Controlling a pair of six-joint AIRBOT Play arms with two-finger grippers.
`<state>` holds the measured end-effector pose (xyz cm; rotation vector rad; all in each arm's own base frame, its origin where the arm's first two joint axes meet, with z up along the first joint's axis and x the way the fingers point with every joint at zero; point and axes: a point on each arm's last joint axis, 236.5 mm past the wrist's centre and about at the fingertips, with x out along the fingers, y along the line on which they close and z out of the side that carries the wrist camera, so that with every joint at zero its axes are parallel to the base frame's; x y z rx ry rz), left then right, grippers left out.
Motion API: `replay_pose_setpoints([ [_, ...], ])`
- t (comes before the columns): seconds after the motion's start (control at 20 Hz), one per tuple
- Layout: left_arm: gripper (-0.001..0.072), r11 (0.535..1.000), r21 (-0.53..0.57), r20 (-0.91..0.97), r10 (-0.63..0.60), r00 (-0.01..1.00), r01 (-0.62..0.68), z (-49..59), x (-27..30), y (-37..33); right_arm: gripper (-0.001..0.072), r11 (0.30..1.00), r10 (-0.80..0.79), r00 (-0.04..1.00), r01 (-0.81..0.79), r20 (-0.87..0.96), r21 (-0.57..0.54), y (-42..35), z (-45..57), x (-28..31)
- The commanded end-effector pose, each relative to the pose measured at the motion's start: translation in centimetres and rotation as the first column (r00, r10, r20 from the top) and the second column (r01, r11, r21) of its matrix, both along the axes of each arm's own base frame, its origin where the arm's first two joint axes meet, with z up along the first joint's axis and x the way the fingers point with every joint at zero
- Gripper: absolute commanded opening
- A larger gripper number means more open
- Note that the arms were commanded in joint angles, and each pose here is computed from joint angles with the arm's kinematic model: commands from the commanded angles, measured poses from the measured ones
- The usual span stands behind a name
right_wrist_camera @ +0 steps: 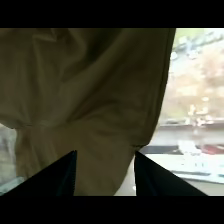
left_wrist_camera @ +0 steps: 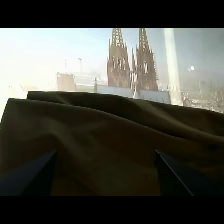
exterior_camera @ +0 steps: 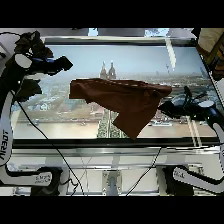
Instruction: Fold the shirts.
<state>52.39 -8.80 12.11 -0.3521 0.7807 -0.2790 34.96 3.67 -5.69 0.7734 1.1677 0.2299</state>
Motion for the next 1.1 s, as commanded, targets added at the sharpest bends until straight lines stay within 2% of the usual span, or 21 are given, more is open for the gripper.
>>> replay_pose_setpoints([
  [0.0,0.0699,1.000,0.006,0.000,0.001,1.000,-0.001,0.0,0.0,0.1,0.0407,0.993,-0.067,0.997,0.069,-0.025,0.097,2.2,-1.3,-0.8],
  [0.25,0.0699,1.000,0.006,-0.005,-0.002,1.000,0.002,-0.1,-0.1,0.1,0.0406,0.997,-0.080,0.995,0.080,-0.054,0.005,4.3,-3.7,-1.0],
  [0.7,0.0698,1.000,0.012,-0.009,-0.004,1.000,0.004,-0.2,-0.2,0.2,0.0406,0.995,-0.100,0.991,0.101,-0.088,0.012,2.2,-3.8,-1.8],
  [0.9,0.0699,1.000,0.013,-0.027,-0.014,1.000,0.014,-0.5,-0.5,0.0,0.0406,0.998,-0.058,0.990,0.062,-0.130,0.022,2.1,-4.0,-3.2],
  [1.05,0.0698,1.000,0.013,-0.026,-0.013,1.000,0.014,-0.5,-0.5,0.0,0.0406,0.995,-0.101,0.987,0.103,-0.125,0.005,1.5,-4.2,-2.6],
])
